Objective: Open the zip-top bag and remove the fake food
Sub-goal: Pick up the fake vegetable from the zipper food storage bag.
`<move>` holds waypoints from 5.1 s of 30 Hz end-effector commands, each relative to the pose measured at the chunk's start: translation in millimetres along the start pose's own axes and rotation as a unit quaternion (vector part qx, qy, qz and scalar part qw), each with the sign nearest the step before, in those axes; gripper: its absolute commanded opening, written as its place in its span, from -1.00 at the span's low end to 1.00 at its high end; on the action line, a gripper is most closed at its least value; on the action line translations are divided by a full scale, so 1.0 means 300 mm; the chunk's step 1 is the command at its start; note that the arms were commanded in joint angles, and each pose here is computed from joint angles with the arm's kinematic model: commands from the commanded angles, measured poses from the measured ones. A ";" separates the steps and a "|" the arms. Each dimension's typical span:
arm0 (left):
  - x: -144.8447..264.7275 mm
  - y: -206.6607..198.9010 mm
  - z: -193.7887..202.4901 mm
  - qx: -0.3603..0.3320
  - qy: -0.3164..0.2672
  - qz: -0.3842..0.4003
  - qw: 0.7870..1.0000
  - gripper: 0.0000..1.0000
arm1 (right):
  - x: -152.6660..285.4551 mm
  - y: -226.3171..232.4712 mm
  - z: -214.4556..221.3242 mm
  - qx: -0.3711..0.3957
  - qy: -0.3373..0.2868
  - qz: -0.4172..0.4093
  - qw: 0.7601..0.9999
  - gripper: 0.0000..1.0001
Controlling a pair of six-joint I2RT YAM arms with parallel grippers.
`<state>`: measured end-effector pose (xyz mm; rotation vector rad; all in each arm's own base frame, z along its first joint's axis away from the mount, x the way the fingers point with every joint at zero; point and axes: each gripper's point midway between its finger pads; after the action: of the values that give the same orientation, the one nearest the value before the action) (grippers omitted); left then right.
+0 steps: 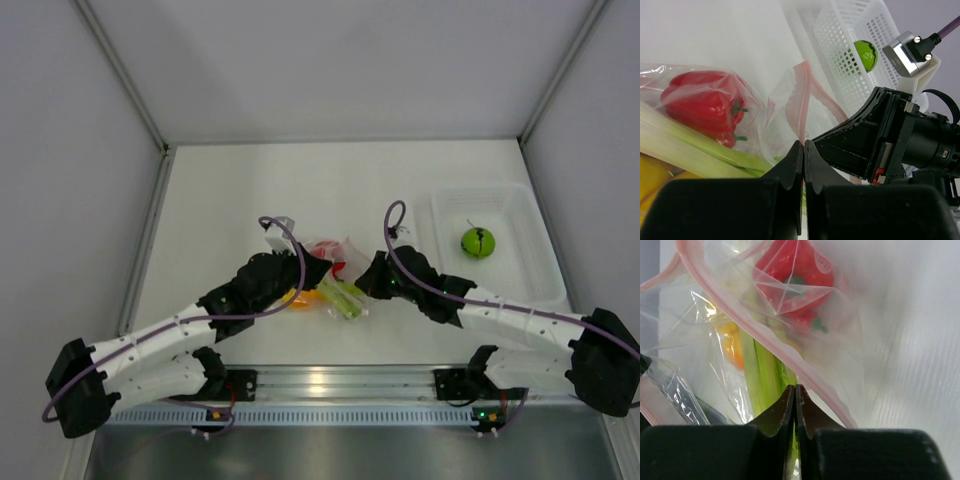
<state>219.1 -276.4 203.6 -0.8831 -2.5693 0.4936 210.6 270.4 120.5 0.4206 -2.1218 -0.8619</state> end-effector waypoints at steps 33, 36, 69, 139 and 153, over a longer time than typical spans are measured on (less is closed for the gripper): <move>-0.038 -0.035 -0.028 0.037 -0.021 0.012 0.999 -1.00 | -0.097 0.205 0.248 0.055 0.172 -0.145 0.973 0.05; -0.032 -0.035 -0.030 0.038 -0.023 0.013 0.999 -1.00 | -0.112 0.230 0.270 0.050 0.188 -0.153 0.969 0.04; 0.026 0.068 -0.051 -0.039 -0.053 -0.041 0.997 -1.00 | -0.017 -0.011 0.120 0.105 0.059 0.022 0.992 -1.00; -0.028 -0.084 0.143 -0.123 -0.070 0.001 0.990 -1.00 | -0.018 0.012 0.148 0.133 0.070 -0.015 0.988 -0.16; -0.029 -0.102 0.133 -0.121 -0.072 0.010 0.990 -1.00 | -0.040 0.003 0.101 0.206 0.035 0.029 0.977 0.44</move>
<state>192.2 -304.7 155.1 -0.9335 -2.7621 0.1625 180.7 279.9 79.9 0.5595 -2.1454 -0.3944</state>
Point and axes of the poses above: each gripper's point midway between its finger pads, its own x axis back along the fingers, its own y axis along the line the jaws close on, z = x × y, and after that the axes turned 12 degrees about -x, right-handed
